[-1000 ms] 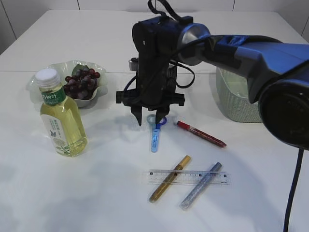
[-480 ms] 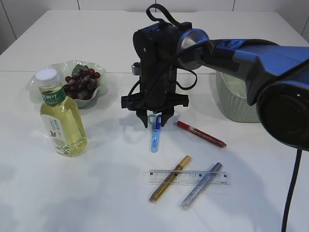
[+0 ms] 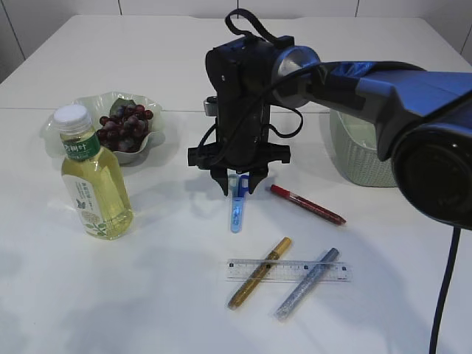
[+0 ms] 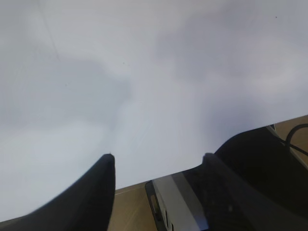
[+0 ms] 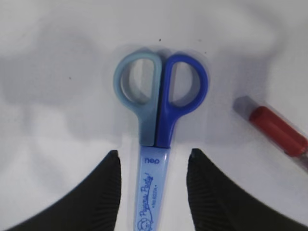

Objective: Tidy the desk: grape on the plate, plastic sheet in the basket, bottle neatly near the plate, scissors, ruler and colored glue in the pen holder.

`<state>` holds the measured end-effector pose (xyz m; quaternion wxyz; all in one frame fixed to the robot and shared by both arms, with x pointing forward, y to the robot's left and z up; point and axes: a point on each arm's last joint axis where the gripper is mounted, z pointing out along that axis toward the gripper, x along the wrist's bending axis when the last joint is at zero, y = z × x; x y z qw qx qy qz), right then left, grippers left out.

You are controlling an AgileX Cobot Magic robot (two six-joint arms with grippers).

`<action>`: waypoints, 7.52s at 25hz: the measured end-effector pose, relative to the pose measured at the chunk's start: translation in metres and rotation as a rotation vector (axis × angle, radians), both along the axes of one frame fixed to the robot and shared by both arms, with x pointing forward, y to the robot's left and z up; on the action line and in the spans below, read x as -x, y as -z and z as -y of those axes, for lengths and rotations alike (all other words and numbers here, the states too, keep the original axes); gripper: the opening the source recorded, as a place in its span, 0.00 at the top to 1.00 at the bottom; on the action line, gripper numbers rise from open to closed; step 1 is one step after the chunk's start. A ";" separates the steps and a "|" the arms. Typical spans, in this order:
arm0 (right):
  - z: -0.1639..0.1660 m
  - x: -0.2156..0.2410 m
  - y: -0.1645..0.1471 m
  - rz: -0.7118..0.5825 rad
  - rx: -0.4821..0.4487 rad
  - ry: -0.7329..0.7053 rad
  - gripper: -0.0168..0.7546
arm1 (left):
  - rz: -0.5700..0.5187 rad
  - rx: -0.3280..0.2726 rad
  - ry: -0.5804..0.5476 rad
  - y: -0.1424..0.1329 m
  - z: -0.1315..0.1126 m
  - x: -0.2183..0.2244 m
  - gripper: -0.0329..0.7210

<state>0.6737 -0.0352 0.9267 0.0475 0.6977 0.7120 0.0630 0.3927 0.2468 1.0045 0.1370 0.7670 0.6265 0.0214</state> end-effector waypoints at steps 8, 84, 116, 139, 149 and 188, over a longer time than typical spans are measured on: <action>0.000 0.000 0.006 -0.009 0.008 0.000 0.50 | 0.000 0.000 0.000 0.000 0.000 0.000 0.41; 0.141 -0.045 -0.134 0.305 -0.459 -0.305 0.76 | -0.001 0.000 0.000 0.000 0.000 0.000 0.41; 0.117 -0.117 -0.049 1.004 -0.556 -0.619 0.75 | -0.058 -0.013 0.008 0.001 -0.001 0.005 0.41; 0.118 -0.114 -0.058 0.962 -0.563 -0.588 0.62 | -0.083 -0.018 0.012 0.002 -0.001 0.008 0.41; 0.150 -0.055 -0.164 0.584 -0.326 -0.382 0.62 | -0.084 -0.019 0.012 0.002 -0.001 0.008 0.41; 0.055 0.146 -0.053 -0.077 0.149 -1.112 0.62 | -0.043 -0.023 0.012 0.001 -0.002 0.004 0.41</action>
